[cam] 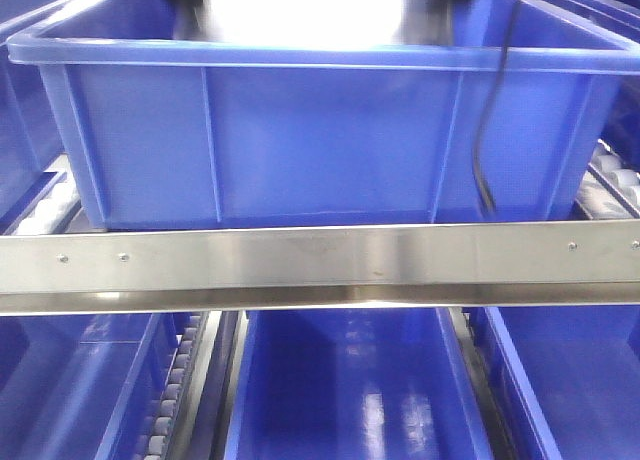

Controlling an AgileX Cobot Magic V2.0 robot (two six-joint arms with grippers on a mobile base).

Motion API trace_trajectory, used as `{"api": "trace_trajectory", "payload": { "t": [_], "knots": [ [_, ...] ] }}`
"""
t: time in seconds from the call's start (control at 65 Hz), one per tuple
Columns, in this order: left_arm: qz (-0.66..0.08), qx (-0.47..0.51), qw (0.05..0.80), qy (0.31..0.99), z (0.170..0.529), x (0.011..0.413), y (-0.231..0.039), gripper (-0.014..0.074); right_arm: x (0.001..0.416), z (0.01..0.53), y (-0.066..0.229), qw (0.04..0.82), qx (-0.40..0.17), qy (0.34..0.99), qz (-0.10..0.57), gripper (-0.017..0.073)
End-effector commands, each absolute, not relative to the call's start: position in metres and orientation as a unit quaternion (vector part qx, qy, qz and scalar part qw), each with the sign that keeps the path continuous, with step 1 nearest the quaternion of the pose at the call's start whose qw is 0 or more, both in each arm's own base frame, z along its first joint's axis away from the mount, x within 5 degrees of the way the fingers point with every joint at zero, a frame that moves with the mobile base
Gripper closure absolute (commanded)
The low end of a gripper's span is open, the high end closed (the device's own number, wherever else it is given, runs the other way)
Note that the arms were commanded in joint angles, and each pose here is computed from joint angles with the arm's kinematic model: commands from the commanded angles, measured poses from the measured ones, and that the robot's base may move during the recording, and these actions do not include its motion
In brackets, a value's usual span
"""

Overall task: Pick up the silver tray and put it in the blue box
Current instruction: 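Lower the held silver tray with both grippers into the blue bin, then open both grippers and raise both arms away from the bin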

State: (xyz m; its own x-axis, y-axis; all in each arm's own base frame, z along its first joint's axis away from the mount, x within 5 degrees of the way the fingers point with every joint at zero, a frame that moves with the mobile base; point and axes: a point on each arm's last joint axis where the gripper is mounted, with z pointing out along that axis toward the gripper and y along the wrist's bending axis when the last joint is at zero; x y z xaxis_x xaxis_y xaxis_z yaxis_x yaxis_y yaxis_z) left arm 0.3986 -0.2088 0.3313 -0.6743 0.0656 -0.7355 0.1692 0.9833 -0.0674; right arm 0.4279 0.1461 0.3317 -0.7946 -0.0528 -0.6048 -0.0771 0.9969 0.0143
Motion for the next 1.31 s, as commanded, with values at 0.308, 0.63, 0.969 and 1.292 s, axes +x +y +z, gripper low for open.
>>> {"api": "trace_trajectory", "payload": {
  "t": [0.308,0.63,0.969,1.292],
  "knots": [
    [-0.112,0.067,0.475,0.87,0.365,0.4,-0.209,0.0526,0.423,0.375,0.141,0.4,-0.039,0.915,0.042,0.0352],
    [-0.12,0.062,0.495,0.858,0.383,0.4,-0.207,0.0215,0.42,0.381,0.139,0.405,-0.039,0.912,0.044,0.0001],
    [-0.116,0.084,0.475,0.868,0.436,0.358,-0.188,0.026,0.371,0.441,0.123,0.438,-0.029,0.897,0.056,0.0284],
    [-0.091,0.082,0.463,0.878,0.469,0.294,-0.151,0.0699,0.313,0.461,0.11,0.457,-0.057,0.886,0.056,0.0504]
  ]
}}
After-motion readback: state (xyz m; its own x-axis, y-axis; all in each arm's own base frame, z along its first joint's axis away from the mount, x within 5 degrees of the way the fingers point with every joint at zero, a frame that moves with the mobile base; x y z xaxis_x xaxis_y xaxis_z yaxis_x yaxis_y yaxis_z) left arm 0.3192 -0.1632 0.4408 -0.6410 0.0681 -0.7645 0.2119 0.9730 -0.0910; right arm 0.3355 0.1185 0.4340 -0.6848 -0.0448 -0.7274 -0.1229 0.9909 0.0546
